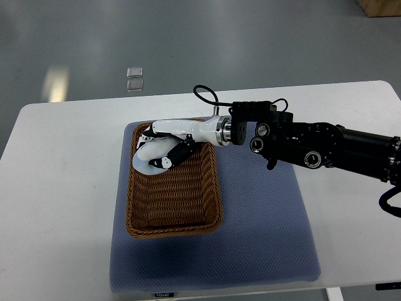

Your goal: Place blue toy in brown basket

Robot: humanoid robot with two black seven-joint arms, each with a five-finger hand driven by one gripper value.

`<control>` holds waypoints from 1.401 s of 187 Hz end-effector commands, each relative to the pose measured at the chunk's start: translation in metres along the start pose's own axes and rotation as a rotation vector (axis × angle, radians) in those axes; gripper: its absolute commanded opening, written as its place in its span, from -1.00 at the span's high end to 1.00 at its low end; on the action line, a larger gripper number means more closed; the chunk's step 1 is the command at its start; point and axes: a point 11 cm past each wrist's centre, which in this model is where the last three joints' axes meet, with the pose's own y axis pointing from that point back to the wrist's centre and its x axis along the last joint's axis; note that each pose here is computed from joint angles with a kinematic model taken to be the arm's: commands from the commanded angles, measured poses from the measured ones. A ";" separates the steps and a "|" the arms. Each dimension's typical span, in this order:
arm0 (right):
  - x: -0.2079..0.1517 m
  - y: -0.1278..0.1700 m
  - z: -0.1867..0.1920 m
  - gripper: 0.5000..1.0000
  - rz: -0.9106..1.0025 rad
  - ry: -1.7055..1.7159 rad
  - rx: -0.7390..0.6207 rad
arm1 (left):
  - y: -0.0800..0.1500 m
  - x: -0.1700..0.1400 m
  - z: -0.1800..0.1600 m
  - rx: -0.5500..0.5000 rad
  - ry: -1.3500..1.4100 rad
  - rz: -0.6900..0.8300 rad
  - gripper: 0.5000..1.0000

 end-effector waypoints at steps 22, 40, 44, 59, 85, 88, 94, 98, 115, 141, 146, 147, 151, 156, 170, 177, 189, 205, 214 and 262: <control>-0.022 -0.008 0.020 0.74 -0.014 0.031 -0.049 | 0.000 0.000 0.000 0.000 0.000 0.000 -1.00; -0.029 -0.007 0.027 0.72 -0.022 0.033 -0.056 | 0.000 0.000 0.000 0.000 0.000 0.000 -1.00; -0.031 -0.008 0.027 0.70 -0.023 0.029 -0.056 | 0.000 0.000 0.000 0.000 0.000 0.000 -1.00; -0.036 -0.009 0.031 0.45 -0.026 0.016 -0.062 | 0.000 0.000 0.000 0.000 0.000 0.000 -1.00; -0.040 -0.010 0.031 0.08 -0.034 0.015 -0.060 | 0.000 0.000 0.000 0.000 0.000 0.000 -1.00; -0.041 -0.011 0.030 0.03 -0.037 0.015 -0.057 | 0.000 0.000 0.000 0.000 0.000 0.000 -1.00; -0.042 -0.013 0.028 -0.06 -0.040 0.015 -0.049 | 0.000 0.000 0.000 0.000 0.000 0.000 -1.00; -0.043 -0.014 0.027 -0.14 -0.042 0.014 -0.043 | 0.000 0.000 0.000 0.000 0.000 0.000 -1.00; -0.042 -0.014 0.026 -0.42 -0.039 0.014 -0.040 | 0.000 0.000 0.000 0.000 0.000 0.000 -1.00; -0.028 -0.010 0.024 -0.43 -0.005 -0.001 -0.032 | 0.000 0.001 0.000 0.000 0.000 0.002 -1.00; -0.021 -0.009 0.021 -0.44 0.009 0.002 -0.024 | 0.000 0.001 0.000 0.000 0.000 0.002 -1.00; -0.018 -0.008 0.020 -0.44 0.018 0.002 -0.022 | 0.000 0.001 0.000 0.000 0.000 0.002 -1.00; -0.011 -0.007 0.018 -0.43 0.032 0.000 -0.014 | 0.000 0.001 0.000 0.000 0.000 0.002 -1.00; -0.004 -0.004 0.016 -0.44 0.048 -0.005 -0.007 | 0.000 0.001 0.000 0.000 0.000 0.002 -1.00; 0.021 0.008 0.014 -0.44 0.113 -0.032 0.006 | 0.000 0.001 0.000 0.000 0.000 0.002 -1.00; 0.030 0.014 0.015 -0.44 0.135 -0.046 0.011 | 0.000 0.001 0.000 0.000 0.000 0.002 -1.00; 0.047 0.026 0.015 -0.51 0.175 -0.082 0.025 | 0.000 0.001 0.000 0.000 0.000 0.002 -1.00; 0.074 0.049 0.018 -0.56 0.254 -0.183 0.058 | 0.000 0.001 0.000 0.000 0.000 0.002 -1.00; 0.087 0.063 0.020 -0.57 0.311 -0.272 0.097 | 0.000 0.001 0.000 0.000 0.000 0.002 -1.00; 0.108 0.129 0.067 -0.62 0.628 -0.789 0.321 | 0.000 0.000 0.000 0.000 -0.001 0.000 -1.00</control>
